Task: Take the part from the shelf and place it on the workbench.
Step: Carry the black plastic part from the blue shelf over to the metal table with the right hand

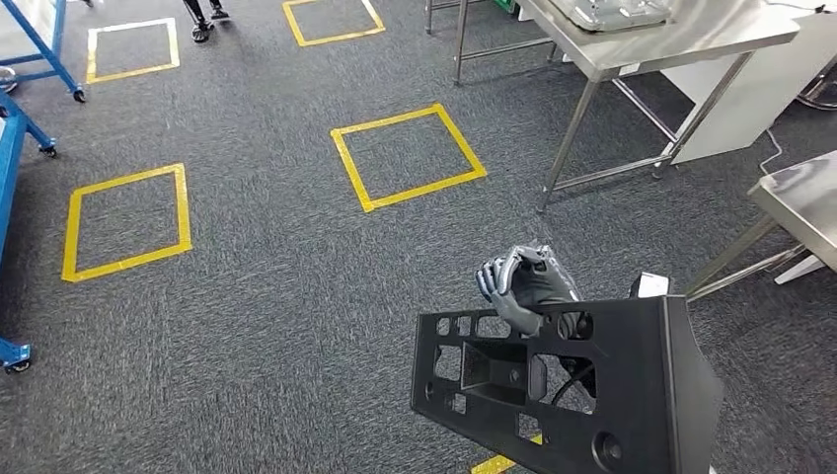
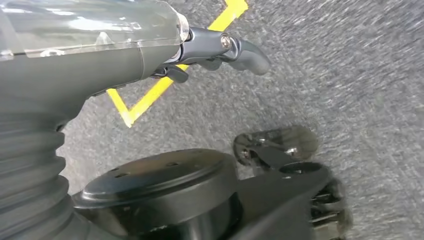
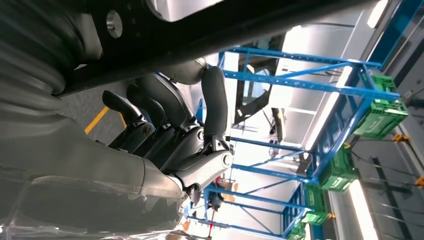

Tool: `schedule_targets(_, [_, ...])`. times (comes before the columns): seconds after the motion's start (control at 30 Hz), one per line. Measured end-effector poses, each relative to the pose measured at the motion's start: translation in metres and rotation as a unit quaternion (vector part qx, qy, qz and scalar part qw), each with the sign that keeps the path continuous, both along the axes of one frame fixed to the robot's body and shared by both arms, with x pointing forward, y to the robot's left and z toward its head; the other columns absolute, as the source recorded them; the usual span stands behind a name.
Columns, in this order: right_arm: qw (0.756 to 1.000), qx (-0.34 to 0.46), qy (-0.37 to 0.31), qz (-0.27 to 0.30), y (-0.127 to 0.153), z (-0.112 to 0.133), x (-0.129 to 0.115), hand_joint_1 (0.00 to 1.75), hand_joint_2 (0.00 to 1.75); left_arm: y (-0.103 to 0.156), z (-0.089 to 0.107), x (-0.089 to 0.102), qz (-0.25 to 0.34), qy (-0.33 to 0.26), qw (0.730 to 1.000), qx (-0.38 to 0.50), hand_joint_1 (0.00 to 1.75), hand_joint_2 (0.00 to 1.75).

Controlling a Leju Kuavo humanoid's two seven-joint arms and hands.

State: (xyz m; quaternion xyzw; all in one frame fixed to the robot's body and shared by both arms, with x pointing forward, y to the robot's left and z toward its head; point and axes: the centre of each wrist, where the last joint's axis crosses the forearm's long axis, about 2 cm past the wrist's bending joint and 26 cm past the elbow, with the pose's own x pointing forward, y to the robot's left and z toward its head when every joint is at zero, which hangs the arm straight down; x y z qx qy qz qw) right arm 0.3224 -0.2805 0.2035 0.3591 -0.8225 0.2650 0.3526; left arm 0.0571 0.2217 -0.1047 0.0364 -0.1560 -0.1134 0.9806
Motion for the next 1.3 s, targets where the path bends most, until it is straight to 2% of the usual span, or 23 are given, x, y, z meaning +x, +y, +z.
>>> schedule_targets(0.43, [1.000, 0.009, 0.003, -0.005, 0.004, -0.004, -0.007, 1.75, 1.75, -0.002, 0.000, 0.000, -0.010, 0.000, 1.000, -0.001, 0.00, 1.75])
schedule_targets(0.8, [1.000, 0.003, 0.002, -0.014, 0.004, -0.009, -0.026, 1.75, 1.75, -0.002, 0.001, 0.004, -0.022, -0.005, 1.000, -0.003, 0.00, 1.75])
schedule_targets(1.3, [1.000, 0.007, 0.004, -0.014, 0.004, -0.010, -0.032, 1.75, 1.75, -0.002, 0.000, -0.001, -0.023, 0.005, 1.000, -0.002, 0.00, 1.75])
